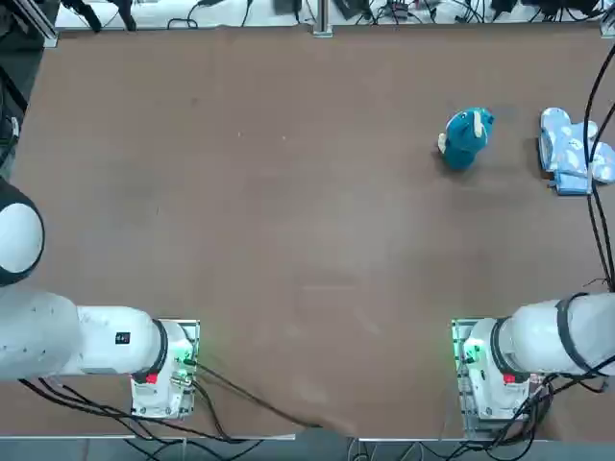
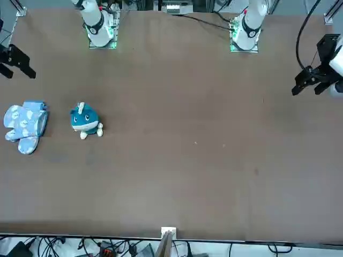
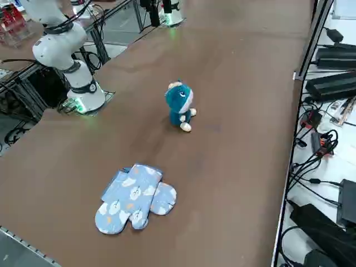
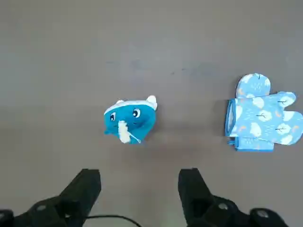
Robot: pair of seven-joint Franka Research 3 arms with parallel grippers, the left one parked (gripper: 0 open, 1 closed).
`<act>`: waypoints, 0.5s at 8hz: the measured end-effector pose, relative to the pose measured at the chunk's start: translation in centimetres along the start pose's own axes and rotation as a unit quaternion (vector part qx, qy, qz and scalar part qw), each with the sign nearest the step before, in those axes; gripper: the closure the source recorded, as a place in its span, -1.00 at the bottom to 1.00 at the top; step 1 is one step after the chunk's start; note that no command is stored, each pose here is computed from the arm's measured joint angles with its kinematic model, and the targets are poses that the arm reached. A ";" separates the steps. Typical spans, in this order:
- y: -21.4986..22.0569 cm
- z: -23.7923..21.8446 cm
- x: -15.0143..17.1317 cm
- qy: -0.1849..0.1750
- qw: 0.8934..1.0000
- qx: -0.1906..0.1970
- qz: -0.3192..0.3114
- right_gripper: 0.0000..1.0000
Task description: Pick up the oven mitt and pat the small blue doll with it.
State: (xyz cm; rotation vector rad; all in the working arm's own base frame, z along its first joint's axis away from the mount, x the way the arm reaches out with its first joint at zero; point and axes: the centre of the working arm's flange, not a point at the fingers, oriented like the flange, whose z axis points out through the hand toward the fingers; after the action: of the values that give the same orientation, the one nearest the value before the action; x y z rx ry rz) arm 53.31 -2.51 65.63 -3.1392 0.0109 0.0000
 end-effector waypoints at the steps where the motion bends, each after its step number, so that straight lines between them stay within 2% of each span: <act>1: 0.0 0.0 0.0 0.000 1.000 0.000 0.000 -1.00; 4: 0.3 0.5 0.3 -0.006 1.000 -0.009 0.002 -1.00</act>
State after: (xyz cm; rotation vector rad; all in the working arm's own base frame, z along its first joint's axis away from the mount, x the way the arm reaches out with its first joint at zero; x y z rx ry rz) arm 53.60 -2.84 65.12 -3.1576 0.0166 0.0183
